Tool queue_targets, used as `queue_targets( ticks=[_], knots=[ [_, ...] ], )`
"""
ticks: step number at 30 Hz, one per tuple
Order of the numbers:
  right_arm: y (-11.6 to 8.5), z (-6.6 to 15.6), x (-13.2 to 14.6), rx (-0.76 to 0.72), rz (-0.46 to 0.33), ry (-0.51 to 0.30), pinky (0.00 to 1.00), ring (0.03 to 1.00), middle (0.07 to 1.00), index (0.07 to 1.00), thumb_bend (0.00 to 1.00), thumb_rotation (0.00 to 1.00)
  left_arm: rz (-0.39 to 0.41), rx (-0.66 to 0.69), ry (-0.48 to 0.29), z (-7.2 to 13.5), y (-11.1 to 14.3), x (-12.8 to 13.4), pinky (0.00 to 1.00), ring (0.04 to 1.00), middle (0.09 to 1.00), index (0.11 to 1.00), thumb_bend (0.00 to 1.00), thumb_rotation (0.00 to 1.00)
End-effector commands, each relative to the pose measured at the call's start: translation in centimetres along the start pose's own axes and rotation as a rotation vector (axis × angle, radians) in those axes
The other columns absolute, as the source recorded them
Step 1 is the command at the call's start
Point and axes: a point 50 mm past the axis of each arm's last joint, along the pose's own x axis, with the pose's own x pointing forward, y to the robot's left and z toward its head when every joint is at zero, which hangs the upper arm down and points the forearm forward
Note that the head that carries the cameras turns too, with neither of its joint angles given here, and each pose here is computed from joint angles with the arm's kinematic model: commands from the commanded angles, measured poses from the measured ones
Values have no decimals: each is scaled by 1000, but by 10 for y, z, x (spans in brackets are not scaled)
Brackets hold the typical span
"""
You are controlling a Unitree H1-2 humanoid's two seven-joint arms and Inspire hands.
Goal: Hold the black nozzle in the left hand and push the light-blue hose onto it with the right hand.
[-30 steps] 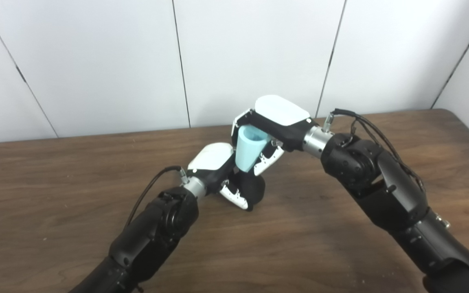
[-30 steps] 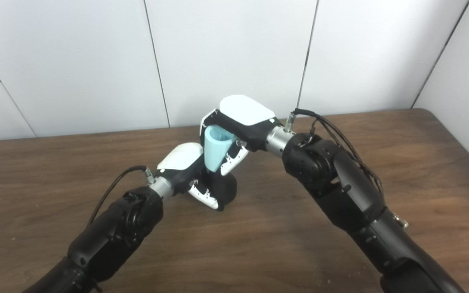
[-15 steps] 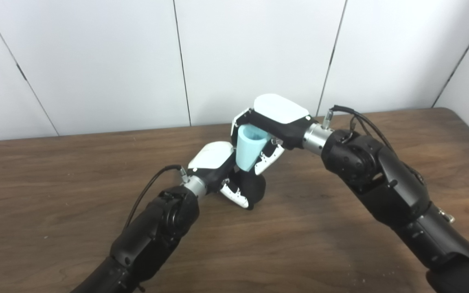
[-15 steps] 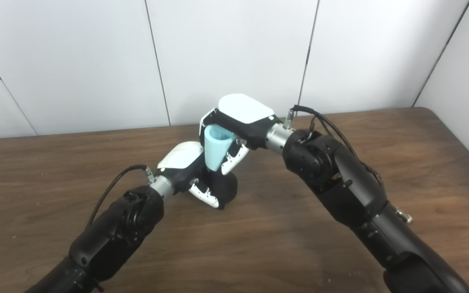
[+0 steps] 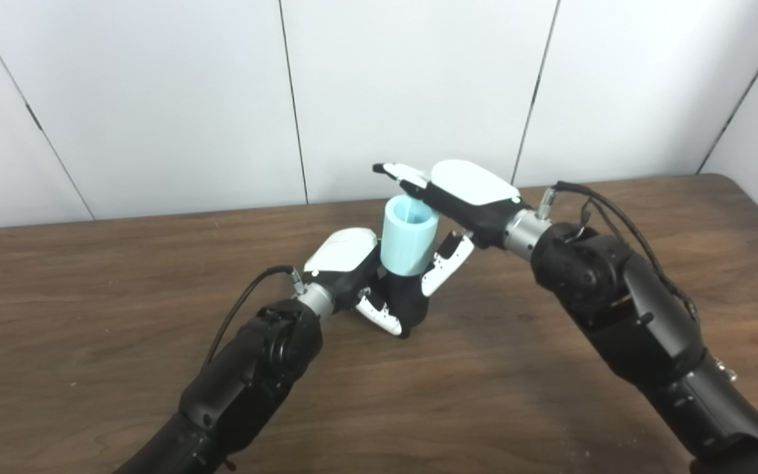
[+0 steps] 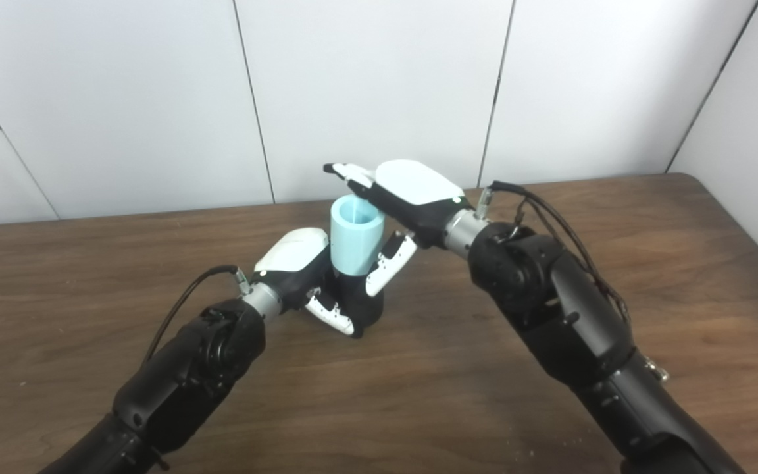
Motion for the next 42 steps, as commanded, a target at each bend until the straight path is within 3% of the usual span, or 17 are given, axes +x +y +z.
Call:
queue_targets(
  ticks=[1, 3, 5, 8, 12, 18, 26, 42],
  knots=[
    [-29, 10, -3, 6, -60, -49, 1000, 1000, 1000, 1000, 1000, 467, -258, 4, 146, -36, -69, -21, 375, 389, 445, 487, 526, 0],
    [-31, 9, -6, 29, -66, -73, 1000, 1000, 1000, 1000, 1000, 520, -260, 3, 146, -36, -70, -22, 376, 387, 467, 485, 527, 0],
    [-32, 8, -10, 46, -71, -96, 1000, 1000, 1000, 1000, 1000, 580, -262, 2, 147, -37, -71, -22, 395, 398, 417, 491, 524, 0],
    [-35, 7, -17, 66, -85, -131, 1000, 1000, 1000, 1000, 1000, 661, -265, 3, 149, -37, -71, -22, 451, 433, 416, 492, 525, 0],
    [-38, 8, -25, 82, -102, -172, 1000, 1000, 1000, 1000, 1000, 704, -264, 3, 148, -38, -70, -23, 434, 412, 406, 491, 524, 0],
    [-39, 18, -37, 36, -41, -259, 1000, 1000, 1000, 1000, 1000, 773, -267, 10, 150, -40, -70, -23, 441, 435, 420, 491, 525, 0],
    [-45, 25, -43, -26, 47, -271, 1000, 1000, 1000, 1000, 1000, 788, -270, 15, 153, -40, -69, -21, 423, 425, 415, 491, 525, 0],
    [-35, 17, -47, -34, 143, -248, 1000, 1000, 1000, 1000, 1000, 798, -267, 9, 157, -41, -67, -22, 403, 404, 411, 490, 525, 0]
  ],
)
